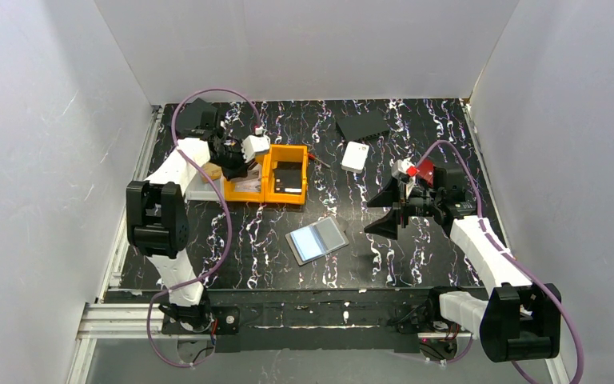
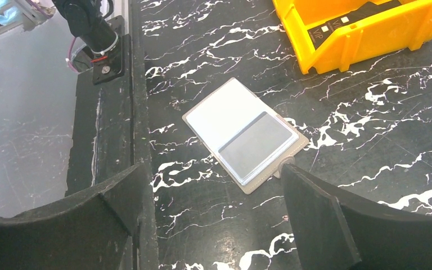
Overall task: Take the credit cards out of the card holder
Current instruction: Place the credit card in the storage box.
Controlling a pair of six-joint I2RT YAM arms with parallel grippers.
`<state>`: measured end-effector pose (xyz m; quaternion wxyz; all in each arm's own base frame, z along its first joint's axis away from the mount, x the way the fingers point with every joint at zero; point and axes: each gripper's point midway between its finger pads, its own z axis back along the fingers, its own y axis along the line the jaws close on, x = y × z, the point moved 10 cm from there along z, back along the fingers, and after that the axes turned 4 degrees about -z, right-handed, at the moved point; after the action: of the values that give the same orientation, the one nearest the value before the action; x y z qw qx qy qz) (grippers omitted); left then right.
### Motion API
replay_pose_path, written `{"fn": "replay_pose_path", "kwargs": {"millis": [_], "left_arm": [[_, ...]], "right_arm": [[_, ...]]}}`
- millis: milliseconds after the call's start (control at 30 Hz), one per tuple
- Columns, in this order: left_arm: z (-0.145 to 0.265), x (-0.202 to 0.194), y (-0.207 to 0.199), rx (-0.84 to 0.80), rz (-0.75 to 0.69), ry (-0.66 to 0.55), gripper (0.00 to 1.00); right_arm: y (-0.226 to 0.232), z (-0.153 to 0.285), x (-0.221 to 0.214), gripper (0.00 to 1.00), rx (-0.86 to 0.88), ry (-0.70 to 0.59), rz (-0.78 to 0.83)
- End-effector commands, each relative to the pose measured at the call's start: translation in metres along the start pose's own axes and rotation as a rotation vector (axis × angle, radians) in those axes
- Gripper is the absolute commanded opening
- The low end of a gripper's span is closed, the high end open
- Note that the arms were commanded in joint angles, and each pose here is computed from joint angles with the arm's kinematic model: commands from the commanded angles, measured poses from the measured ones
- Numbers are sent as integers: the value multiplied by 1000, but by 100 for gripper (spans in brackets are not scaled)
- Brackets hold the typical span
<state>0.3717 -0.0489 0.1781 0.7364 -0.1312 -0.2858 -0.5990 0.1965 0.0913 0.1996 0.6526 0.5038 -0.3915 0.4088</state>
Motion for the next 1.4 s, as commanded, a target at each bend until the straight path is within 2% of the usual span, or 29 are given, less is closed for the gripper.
{"fn": "replay_pose_path", "kwargs": {"millis": [0, 567, 867, 1367], "left_arm": [[-6, -5, -11, -63, 1, -14, 0], [-25, -13, -12, -191, -10, -39, 0], [-35, -17, 1, -167, 31, 8, 3], [-24, -5, 32, 24, 47, 33, 33]], "right_arm": [[2, 1, 5, 98, 23, -30, 28], [4, 5, 7, 98, 21, -65, 25], [4, 6, 8, 98, 23, -71, 21], [4, 7, 8, 98, 33, -83, 10]]}}
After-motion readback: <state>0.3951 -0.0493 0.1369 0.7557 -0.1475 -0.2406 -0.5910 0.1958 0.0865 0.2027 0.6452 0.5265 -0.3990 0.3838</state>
